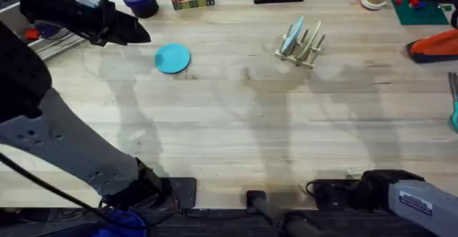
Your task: Pick up the plates from the table one by one and place each into a slot on the dish rack.
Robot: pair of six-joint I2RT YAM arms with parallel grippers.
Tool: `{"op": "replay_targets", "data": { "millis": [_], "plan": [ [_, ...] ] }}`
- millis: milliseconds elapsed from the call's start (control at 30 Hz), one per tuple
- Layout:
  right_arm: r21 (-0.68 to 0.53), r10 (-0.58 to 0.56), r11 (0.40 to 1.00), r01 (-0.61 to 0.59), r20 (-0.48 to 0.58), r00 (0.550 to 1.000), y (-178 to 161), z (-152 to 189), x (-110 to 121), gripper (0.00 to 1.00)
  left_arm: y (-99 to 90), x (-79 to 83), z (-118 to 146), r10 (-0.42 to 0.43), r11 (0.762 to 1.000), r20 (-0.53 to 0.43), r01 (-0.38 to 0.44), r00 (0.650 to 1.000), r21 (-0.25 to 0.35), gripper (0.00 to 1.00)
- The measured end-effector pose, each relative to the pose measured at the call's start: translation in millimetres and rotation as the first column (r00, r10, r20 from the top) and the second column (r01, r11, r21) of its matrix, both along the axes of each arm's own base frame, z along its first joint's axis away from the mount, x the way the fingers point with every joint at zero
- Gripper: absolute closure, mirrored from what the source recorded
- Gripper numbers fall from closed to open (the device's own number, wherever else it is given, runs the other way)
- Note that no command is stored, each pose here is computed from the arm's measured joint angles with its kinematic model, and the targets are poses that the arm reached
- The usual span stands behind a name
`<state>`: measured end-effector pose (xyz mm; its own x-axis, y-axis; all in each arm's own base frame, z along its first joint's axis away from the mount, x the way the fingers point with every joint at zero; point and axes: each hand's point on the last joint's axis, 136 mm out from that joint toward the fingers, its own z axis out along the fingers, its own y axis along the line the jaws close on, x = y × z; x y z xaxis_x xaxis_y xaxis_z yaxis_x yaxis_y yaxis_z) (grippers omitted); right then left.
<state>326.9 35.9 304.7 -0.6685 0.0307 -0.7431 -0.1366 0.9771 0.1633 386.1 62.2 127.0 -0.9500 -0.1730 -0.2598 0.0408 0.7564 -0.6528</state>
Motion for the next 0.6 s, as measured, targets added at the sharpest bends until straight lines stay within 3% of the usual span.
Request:
{"op": "replay_targets", "data": {
  "millis": [400, 600],
  "plan": [
    [0.000, 0.000, 1.000, 0.000, -0.005, 1.000, 0.0, -1.4, 0.6, 0.007, -2.4, 0.7, -49.2, -0.012, 0.999, -0.116, 0.006, 0.993, -0.047, 0.960],
    [0.000, 0.000, 1.000, 0.000, -0.005, 1.000, 0.0, -1.3, 0.5, 0.007, 2.8, 3.1, -59.5, -0.010, 1.000, -0.121, 0.008, 0.993, -0.017, 0.960]
  ]
}}
